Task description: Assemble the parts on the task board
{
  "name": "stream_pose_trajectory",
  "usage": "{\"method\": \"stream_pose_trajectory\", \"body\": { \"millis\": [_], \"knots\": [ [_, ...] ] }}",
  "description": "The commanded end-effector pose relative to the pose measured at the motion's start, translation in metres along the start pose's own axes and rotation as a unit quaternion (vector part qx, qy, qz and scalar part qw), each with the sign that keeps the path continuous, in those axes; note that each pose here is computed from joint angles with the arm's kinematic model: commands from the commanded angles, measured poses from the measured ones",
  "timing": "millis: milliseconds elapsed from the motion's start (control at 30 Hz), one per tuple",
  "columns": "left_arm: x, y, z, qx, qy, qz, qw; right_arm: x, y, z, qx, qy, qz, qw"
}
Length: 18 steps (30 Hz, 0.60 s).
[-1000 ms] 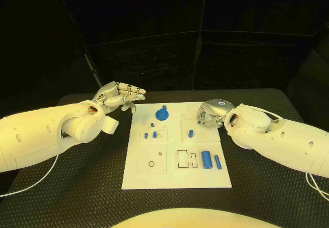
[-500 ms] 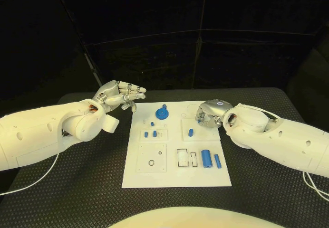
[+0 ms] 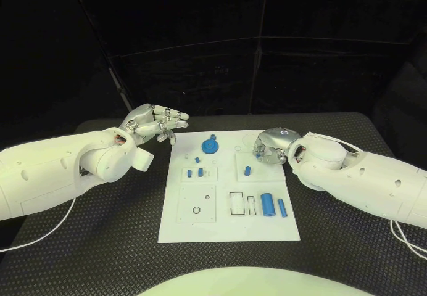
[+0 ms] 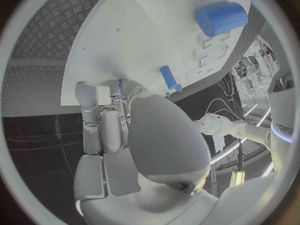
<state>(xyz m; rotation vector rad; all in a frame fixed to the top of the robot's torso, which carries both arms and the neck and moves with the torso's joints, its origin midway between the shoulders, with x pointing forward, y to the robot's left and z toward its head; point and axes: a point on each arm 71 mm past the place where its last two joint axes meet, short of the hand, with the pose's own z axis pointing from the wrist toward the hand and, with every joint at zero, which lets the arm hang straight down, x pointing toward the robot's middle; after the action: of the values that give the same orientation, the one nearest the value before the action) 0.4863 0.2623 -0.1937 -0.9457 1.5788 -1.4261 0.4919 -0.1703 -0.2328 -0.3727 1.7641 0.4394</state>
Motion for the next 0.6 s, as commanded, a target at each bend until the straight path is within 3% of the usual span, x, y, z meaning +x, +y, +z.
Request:
{"method": "stream_pose_trajectory", "body": {
  "millis": [33, 200, 600],
  "knots": [
    [0.0016, -0.0009, 0.0007, -0.001, 0.008, -0.002, 1.000, 0.005, 0.001, -0.001, 0.004, 0.002, -0.004, 1.000],
    [0.0014, -0.0008, 0.0007, -0.002, 0.008, -0.001, 1.000, 0.001, 0.002, -0.003, 0.002, -0.026, -0.001, 1.000],
    [-0.0003, -0.0006, 0.0012, -0.001, 0.002, 0.002, 1.000, -0.005, 0.003, -0.011, -0.005, -0.057, 0.022, 0.998]
  ]
}}
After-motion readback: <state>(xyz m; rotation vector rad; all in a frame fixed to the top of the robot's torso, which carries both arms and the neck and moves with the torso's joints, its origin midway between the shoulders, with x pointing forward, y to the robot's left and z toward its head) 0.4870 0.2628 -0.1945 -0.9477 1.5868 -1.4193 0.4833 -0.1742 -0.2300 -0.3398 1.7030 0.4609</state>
